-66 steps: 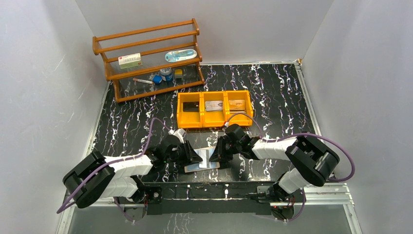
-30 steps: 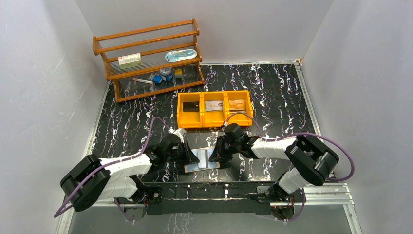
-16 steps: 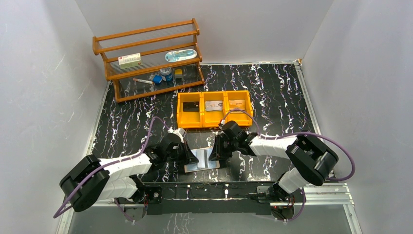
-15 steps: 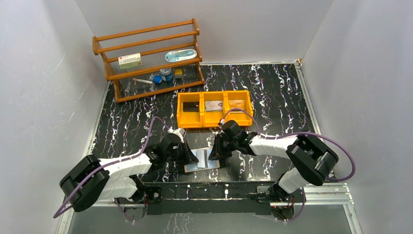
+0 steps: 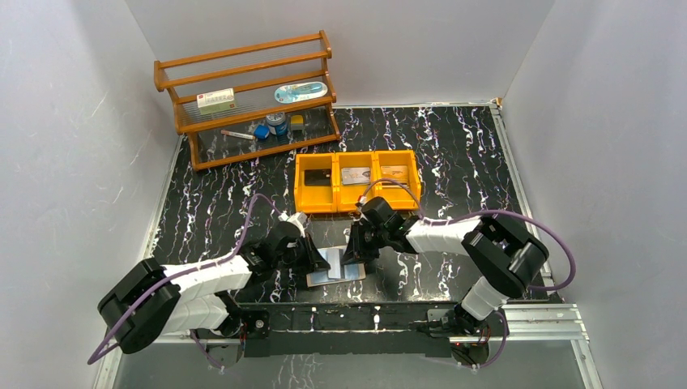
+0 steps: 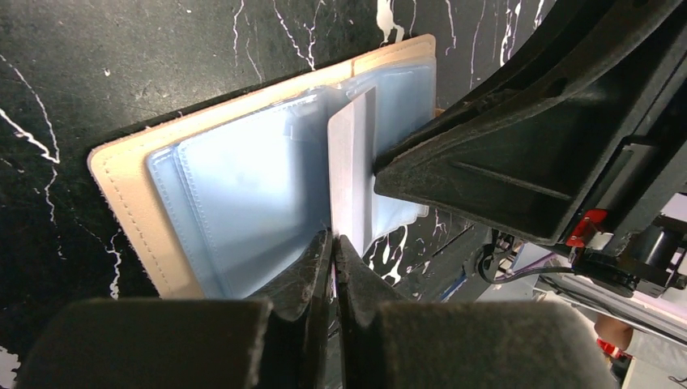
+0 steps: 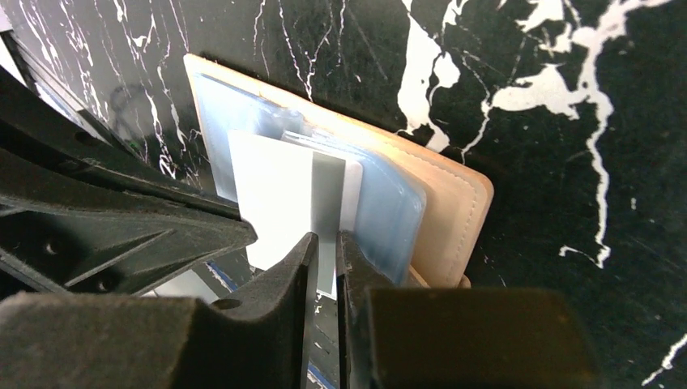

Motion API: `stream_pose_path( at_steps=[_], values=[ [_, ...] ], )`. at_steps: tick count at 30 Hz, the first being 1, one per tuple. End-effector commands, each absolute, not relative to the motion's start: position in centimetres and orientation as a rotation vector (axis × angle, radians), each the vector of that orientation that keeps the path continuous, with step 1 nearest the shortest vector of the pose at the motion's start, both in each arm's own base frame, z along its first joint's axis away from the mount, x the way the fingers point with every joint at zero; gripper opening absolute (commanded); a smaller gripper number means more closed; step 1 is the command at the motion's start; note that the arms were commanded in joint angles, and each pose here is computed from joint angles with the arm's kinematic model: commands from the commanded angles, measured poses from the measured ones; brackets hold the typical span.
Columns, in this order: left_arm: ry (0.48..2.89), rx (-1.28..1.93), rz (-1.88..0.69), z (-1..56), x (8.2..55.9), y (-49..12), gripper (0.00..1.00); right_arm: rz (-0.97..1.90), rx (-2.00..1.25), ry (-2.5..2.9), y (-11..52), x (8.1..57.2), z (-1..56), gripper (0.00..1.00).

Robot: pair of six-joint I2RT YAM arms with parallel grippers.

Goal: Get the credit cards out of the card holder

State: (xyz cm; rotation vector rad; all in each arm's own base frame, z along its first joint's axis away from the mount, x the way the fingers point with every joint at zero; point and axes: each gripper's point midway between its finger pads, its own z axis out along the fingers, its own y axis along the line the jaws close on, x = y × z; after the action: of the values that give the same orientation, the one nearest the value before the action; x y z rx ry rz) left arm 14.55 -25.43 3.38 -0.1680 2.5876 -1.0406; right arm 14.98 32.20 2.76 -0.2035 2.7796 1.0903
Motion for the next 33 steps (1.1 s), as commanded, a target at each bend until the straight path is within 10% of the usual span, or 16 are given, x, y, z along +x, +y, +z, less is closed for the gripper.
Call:
stream_pose_path(
  at_steps=[1, 11, 33],
  values=[
    [2.507, -0.14, -1.129, 5.6, 15.2, -26.7, 0.07, 0.896, -0.115, 2.845, 29.5, 14.6, -0.1, 0.23],
    [2.509, -0.131, -1.223, 5.5, 15.0, -28.1, 0.18, 0.93, -0.052, 2.879, 28.8, 13.2, -1.4, 0.23],
    [2.52, -0.15, -1.003, 5.8, 15.6, -25.2, 0.0, 0.943, -0.106, 2.825, 30.0, 14.6, 0.7, 0.28]
  ],
)
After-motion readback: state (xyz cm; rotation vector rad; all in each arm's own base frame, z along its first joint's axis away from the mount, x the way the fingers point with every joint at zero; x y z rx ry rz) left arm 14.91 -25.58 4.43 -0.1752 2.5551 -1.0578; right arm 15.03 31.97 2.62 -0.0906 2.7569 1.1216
